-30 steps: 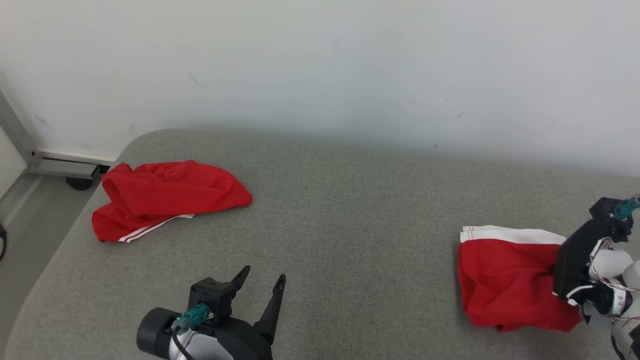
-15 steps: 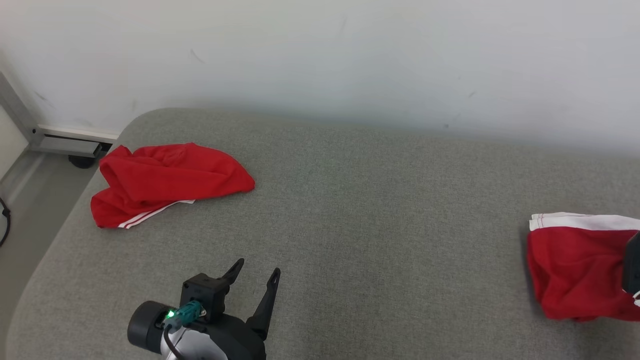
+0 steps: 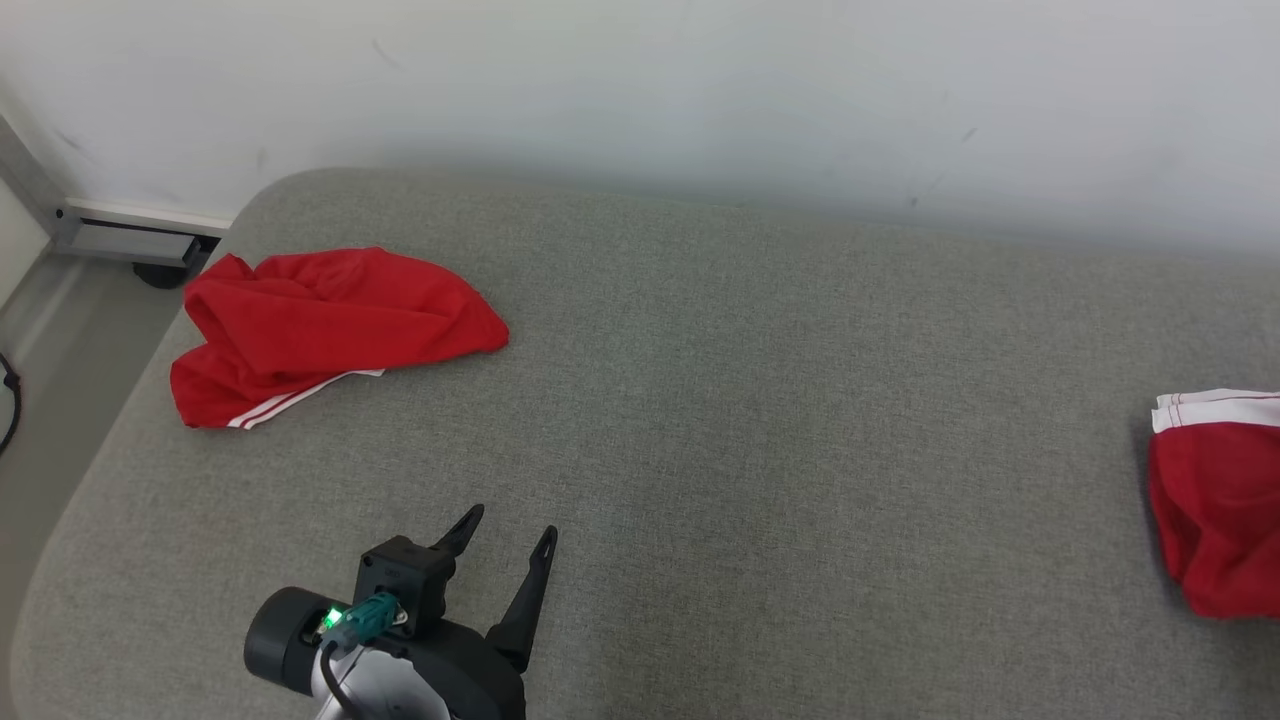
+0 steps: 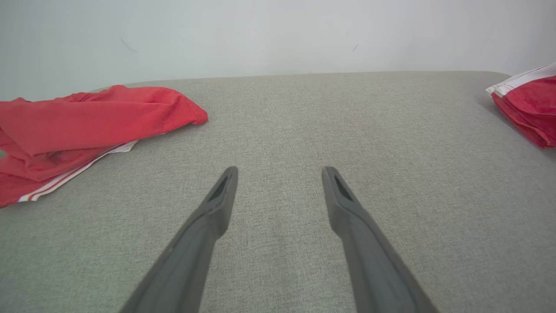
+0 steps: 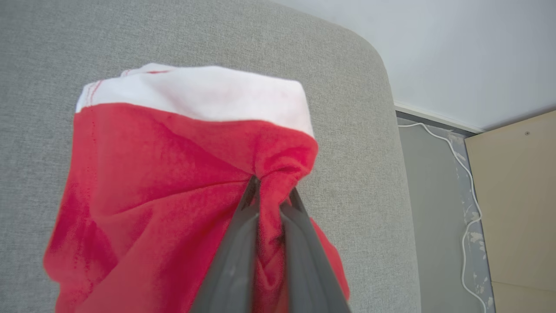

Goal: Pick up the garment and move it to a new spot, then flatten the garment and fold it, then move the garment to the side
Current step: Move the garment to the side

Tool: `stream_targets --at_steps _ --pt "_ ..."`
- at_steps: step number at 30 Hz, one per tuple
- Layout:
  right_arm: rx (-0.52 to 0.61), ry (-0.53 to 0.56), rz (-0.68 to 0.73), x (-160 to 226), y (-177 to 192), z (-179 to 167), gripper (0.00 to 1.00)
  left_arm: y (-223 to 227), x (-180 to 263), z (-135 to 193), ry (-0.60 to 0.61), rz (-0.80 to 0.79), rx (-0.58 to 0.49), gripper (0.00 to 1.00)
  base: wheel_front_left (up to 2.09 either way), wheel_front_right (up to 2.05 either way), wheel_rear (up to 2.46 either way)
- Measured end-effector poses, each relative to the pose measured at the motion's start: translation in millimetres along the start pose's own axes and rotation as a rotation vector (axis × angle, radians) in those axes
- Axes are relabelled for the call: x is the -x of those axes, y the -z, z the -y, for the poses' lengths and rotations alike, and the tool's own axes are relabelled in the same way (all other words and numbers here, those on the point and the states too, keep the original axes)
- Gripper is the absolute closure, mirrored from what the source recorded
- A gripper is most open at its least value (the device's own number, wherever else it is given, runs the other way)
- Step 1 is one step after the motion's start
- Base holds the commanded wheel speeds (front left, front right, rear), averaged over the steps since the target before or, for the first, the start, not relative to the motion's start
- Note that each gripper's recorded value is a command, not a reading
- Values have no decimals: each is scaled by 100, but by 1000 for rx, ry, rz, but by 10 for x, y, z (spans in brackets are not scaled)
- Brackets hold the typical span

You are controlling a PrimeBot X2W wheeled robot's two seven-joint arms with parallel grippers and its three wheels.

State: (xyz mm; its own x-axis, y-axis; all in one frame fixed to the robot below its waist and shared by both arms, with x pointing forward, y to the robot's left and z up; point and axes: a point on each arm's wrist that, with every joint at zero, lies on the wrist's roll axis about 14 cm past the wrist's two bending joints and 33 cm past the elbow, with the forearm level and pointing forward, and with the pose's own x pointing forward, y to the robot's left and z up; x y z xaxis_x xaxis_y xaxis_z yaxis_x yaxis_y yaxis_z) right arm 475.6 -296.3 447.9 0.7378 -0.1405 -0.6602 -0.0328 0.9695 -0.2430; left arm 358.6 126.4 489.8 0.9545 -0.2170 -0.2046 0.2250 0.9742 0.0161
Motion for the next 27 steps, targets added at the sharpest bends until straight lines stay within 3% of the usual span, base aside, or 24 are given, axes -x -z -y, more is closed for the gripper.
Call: stream_targets --at_steps 3,4,5,6,11,16,20,27 --pt "53 14 7 -36 7 15 100 18 -10 -10 -1 -6 0 0 0 0 0" --pt "68 20 12 -46 5 20 95 27 -15 -12 -1 -11 0 0 0 0 0" --pt "94 28 15 -54 6 29 72 35 -19 -13 -1 -15 0 0 0 0 0" --pt "115 48 18 -58 11 54 0 41 -24 -12 0 -19 -1 0 0 0 0" --pt "219 113 72 -22 -76 161 0 26 -29 -10 4 -16 -7 0 0 0 0" --pt "223 123 184 63 -292 166 0 -2 -27 -9 9 -10 -18 0 0 0 0" --pt "155 88 320 172 -539 2 0 -62 -21 -2 12 9 -23 0 0 0 0" --pt "-10 -82 600 556 -982 -643 0 -308 -28 -110 -25 115 3 0 0 0 0"
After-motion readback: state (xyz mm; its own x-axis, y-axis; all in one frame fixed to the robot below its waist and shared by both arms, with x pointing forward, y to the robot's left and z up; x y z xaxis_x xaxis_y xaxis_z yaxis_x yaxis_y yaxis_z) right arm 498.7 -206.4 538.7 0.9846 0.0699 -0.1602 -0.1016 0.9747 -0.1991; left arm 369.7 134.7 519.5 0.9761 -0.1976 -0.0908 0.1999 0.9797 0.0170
